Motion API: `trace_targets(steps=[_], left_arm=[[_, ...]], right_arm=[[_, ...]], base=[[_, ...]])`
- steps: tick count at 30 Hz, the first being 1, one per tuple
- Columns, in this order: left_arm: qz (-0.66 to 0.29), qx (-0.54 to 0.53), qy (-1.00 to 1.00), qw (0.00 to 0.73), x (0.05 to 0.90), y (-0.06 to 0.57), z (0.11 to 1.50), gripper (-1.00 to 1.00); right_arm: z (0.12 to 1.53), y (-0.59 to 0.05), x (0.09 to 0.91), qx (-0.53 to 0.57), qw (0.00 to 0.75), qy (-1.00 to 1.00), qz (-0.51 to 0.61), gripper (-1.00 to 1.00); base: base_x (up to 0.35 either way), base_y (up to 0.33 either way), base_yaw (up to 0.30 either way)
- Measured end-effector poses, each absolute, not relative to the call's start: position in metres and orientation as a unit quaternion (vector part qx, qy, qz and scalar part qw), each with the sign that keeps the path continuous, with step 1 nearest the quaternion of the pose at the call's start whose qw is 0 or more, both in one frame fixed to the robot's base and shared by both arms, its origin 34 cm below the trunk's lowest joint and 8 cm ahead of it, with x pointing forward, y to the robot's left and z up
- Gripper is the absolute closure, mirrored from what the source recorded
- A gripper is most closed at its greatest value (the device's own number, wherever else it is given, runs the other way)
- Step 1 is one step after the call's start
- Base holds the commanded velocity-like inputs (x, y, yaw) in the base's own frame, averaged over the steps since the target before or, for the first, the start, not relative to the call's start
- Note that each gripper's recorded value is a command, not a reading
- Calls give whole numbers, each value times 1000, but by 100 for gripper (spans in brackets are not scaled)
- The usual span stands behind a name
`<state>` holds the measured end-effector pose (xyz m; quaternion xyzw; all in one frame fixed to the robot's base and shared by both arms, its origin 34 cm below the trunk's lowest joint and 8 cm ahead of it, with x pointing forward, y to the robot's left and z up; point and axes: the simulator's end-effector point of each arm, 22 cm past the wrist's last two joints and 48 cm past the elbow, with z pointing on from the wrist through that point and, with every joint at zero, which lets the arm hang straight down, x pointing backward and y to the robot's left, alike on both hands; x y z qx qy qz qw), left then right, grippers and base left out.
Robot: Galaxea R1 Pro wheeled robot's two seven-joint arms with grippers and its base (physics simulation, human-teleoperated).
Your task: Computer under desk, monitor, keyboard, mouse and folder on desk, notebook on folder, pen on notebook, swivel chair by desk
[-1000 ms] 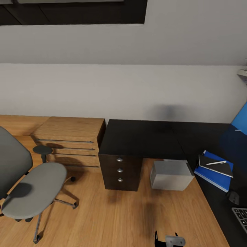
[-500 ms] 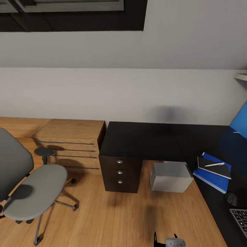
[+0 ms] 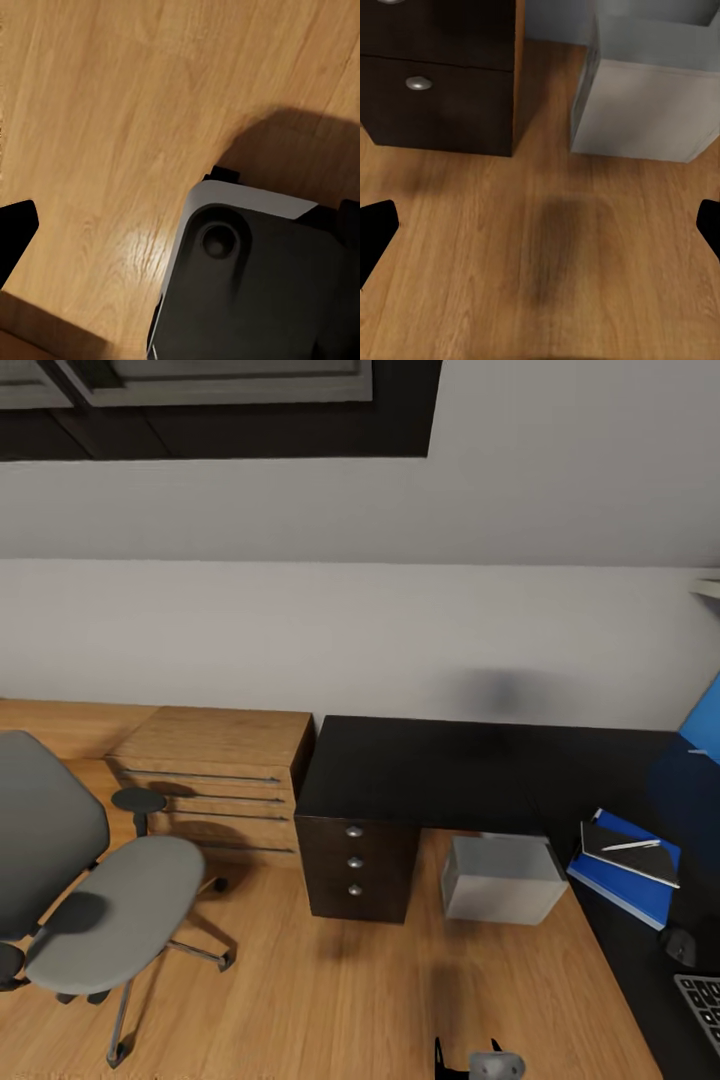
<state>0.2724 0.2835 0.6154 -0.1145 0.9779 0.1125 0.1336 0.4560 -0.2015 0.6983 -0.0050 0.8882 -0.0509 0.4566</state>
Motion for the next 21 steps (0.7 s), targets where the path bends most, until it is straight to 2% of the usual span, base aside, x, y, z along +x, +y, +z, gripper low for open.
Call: trace_targets(steps=[6, 17, 21], left_arm=[[112, -115, 978, 135, 271, 284, 620, -100], [112, -114, 977, 144, 274, 284, 625, -100], [113, -122, 970, 177, 289, 286, 631, -100]], right_arm=[[706, -201, 456, -3, 463, 885, -51, -100], [741, -207, 472, 16, 535, 844, -44, -100], [745, -233, 473, 12, 546, 836, -60, -100]], base=[[0, 0, 247], [0, 0, 251], [0, 0, 214]])
